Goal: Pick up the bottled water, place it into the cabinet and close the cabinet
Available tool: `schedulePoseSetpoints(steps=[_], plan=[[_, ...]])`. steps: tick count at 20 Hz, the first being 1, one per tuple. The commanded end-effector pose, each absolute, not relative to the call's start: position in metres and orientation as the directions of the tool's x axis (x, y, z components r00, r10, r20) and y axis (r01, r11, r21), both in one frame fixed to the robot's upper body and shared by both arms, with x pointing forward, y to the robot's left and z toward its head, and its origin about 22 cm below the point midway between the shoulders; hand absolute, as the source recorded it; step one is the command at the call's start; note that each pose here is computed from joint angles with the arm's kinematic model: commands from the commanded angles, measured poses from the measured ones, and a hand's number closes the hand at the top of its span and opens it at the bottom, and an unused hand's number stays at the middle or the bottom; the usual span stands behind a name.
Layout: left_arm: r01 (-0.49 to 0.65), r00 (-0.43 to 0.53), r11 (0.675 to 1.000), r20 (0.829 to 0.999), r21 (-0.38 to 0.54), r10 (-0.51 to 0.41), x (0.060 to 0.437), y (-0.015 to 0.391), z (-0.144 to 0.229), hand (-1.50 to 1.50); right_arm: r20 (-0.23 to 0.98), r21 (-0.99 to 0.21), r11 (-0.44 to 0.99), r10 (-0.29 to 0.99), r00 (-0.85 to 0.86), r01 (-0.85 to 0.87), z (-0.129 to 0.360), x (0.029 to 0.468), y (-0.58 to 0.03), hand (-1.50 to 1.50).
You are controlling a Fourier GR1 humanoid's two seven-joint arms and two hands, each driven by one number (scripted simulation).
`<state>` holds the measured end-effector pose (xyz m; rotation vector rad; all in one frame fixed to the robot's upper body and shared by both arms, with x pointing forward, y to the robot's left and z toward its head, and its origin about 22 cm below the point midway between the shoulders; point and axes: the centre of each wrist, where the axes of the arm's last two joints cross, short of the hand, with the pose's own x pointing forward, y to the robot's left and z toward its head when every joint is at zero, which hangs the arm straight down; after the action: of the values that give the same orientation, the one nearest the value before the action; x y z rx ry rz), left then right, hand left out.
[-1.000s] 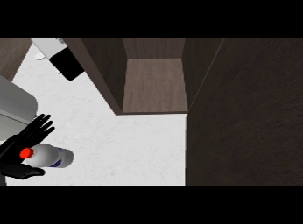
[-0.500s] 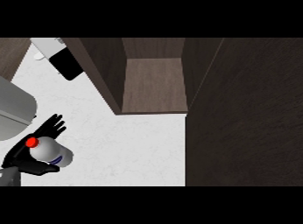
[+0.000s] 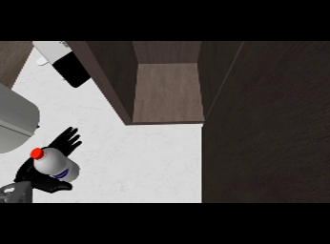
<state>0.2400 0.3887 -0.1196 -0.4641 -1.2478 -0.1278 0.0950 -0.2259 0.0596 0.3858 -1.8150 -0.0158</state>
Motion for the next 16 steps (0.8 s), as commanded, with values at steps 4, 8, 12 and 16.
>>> schedulePoseSetpoints(steps=[4,8,12,16], plan=[[0.443,0.325,0.772,0.884,-0.456,0.336,0.243,0.378,-0.127,-1.5,0.939,0.227,0.939,-0.282,-0.199,-0.259,0.062,0.099,-0.22,-1.5],[0.463,0.341,0.736,0.865,-0.494,0.367,0.236,0.373,-0.132,-1.5,0.935,0.226,0.942,-0.281,-0.215,-0.248,0.052,0.108,-0.219,-1.5],[0.504,0.356,0.708,0.866,-0.495,0.352,0.246,0.363,-0.13,-1.5,0.94,0.217,0.942,-0.272,-0.205,-0.255,0.045,0.1,-0.229,-1.5],[0.518,0.369,0.684,0.856,-0.514,0.363,0.249,0.349,-0.133,1.5,0.939,0.231,0.945,-0.279,-0.202,-0.231,0.042,0.105,-0.235,-1.5]])
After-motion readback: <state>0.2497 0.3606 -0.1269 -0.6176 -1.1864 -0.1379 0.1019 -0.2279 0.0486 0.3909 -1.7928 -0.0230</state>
